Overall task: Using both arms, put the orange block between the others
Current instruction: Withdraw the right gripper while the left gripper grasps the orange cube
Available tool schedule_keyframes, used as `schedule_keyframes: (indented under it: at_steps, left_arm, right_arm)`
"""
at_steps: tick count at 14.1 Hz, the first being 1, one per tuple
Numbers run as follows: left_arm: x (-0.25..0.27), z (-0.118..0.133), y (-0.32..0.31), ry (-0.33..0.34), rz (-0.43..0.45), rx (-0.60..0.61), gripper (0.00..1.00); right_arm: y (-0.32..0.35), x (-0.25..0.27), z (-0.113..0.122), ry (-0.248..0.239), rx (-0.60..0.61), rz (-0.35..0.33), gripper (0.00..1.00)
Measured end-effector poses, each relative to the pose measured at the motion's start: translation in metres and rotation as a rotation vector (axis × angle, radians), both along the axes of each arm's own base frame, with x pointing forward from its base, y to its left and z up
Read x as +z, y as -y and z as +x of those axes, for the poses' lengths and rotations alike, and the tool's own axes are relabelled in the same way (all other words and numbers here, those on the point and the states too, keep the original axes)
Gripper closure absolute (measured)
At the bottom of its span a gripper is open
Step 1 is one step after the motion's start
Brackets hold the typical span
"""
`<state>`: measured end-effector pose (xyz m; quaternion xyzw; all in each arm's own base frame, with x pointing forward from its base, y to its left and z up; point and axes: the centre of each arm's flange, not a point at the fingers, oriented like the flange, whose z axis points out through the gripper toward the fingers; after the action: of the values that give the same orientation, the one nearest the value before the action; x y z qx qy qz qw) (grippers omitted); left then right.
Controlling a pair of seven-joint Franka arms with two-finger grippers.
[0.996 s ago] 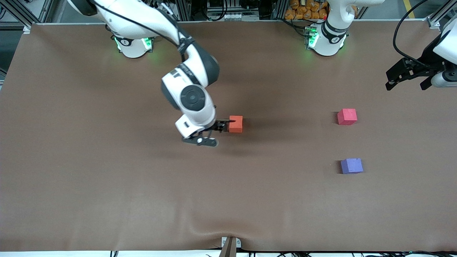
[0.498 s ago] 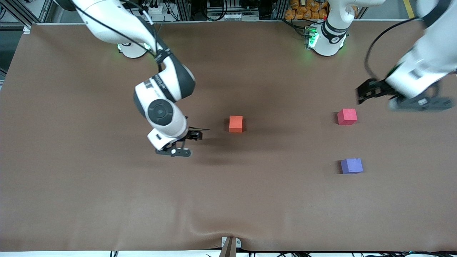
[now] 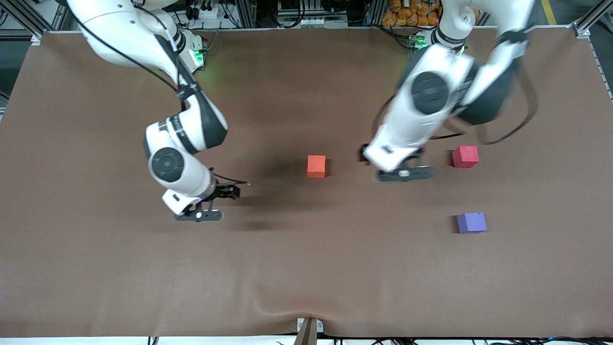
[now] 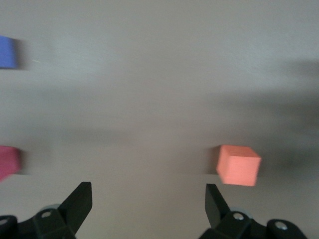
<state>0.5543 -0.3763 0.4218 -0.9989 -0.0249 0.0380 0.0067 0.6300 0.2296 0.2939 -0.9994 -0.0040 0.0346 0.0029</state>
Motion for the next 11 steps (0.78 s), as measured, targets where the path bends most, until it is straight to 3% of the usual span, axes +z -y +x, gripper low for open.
schedule_keyframes:
  at_steps: [6, 11]
  left_arm:
    - [-0.105, -0.018, 0.093, 0.026, -0.04, -0.024, 0.0]
    - [-0.159, -0.045, 0.127, -0.003, -0.026, -0.084, 0.0]
  right_arm:
    - [0.068, -0.052, -0.004, 0.047, -0.015, 0.02, 0.0]
    - [0.11, -0.046, 0.006, 0.062, 0.04, 0.025, 0.0]
